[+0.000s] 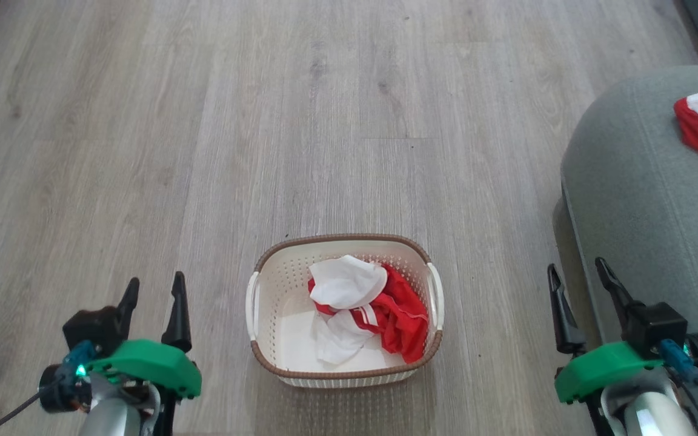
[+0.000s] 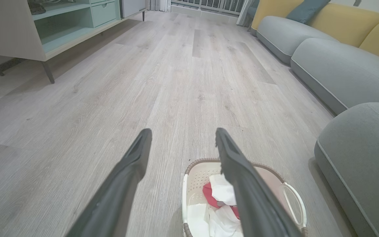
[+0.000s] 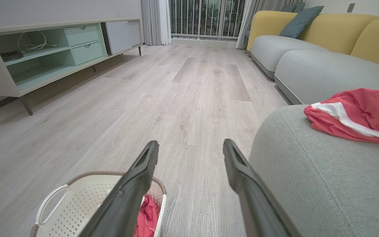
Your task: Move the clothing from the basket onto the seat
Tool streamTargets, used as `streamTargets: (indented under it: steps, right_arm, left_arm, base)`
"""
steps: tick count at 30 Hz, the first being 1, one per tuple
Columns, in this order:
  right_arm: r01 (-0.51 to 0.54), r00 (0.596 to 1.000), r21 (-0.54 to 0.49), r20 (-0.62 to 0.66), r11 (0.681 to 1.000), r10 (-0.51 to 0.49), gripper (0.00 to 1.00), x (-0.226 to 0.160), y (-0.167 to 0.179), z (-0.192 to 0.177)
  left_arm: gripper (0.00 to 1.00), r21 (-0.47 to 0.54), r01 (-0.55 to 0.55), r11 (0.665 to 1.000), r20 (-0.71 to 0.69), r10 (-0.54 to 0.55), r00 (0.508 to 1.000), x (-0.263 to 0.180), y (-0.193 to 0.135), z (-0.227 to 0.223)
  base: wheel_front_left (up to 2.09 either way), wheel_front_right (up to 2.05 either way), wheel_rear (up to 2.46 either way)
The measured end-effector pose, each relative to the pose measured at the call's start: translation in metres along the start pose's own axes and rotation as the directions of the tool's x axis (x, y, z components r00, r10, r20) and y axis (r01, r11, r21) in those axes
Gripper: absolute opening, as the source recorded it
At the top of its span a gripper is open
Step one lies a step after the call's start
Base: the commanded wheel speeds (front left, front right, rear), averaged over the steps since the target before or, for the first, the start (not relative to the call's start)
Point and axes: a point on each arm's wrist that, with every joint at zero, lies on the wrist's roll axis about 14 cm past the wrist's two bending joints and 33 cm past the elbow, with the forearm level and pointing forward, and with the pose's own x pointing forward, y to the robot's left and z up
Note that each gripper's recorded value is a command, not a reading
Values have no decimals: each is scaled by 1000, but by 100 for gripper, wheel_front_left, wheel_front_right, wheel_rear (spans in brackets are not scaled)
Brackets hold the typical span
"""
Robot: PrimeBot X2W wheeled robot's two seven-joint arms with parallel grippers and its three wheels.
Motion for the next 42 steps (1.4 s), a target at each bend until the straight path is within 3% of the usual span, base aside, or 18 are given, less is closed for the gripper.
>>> streamTargets:
  steps: [42]
  right_arm:
    - [15, 1000, 1, -10, 1000, -14, 100, -2, -5, -3]
  left_arm:
    - [100, 1, 16, 1000, -4, -16, 1000, 4, -5, -2]
  base:
    - [0, 0, 0]
